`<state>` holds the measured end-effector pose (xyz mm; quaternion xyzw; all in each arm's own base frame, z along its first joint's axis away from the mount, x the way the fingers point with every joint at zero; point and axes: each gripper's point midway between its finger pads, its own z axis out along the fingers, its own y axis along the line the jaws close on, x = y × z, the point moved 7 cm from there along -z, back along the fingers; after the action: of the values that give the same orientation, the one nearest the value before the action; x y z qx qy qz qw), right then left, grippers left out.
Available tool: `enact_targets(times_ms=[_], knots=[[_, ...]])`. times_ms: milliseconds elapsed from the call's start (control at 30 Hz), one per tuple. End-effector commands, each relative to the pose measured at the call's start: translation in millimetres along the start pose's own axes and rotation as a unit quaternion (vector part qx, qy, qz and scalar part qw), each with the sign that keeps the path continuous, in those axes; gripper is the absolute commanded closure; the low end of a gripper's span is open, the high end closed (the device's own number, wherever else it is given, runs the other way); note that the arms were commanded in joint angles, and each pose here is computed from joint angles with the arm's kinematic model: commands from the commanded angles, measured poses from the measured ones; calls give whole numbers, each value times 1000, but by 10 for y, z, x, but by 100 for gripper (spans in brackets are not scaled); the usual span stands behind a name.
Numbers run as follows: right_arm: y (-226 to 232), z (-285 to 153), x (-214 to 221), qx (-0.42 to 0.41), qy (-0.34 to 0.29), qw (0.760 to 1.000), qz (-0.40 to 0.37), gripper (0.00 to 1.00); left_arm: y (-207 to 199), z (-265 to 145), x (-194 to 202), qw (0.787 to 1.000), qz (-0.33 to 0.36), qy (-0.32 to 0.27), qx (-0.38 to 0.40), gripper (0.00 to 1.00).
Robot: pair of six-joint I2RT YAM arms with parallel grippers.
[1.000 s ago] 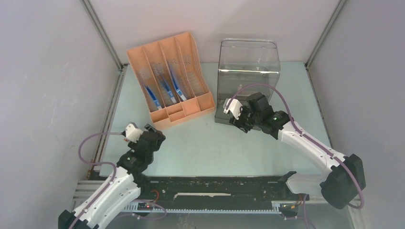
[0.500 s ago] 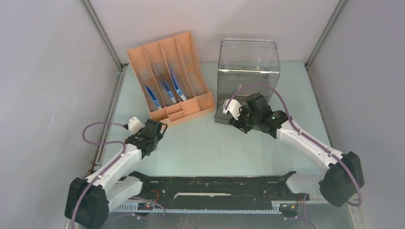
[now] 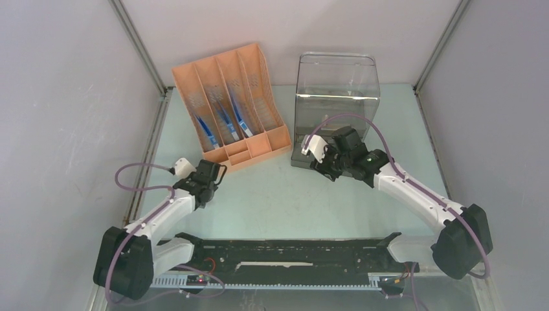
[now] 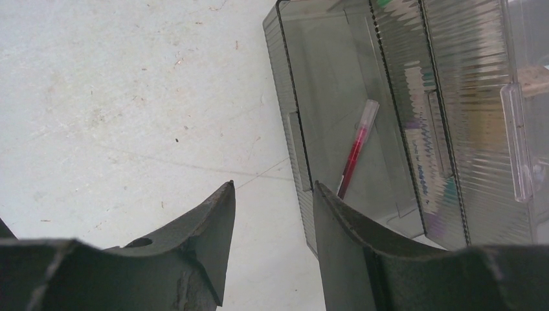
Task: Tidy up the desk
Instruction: Pick up the stationery from the center of the board.
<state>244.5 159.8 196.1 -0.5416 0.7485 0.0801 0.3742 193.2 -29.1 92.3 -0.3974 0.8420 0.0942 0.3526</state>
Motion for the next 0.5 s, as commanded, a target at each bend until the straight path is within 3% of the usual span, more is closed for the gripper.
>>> enact_targets(times_ms=[0,167,467], knots=[[-63,-20,-117,12,-15,1000,-10,45,-64,25,-61,1000,-5,-5,1,46],[-64,-19,-112,13,-14,1000,-10,45,-100,82,-32,1000,10,10,-12,50],[-68,-17,-108,14,-11,1000,-11,45,-181,183,22,998,40,45,-35,67]])
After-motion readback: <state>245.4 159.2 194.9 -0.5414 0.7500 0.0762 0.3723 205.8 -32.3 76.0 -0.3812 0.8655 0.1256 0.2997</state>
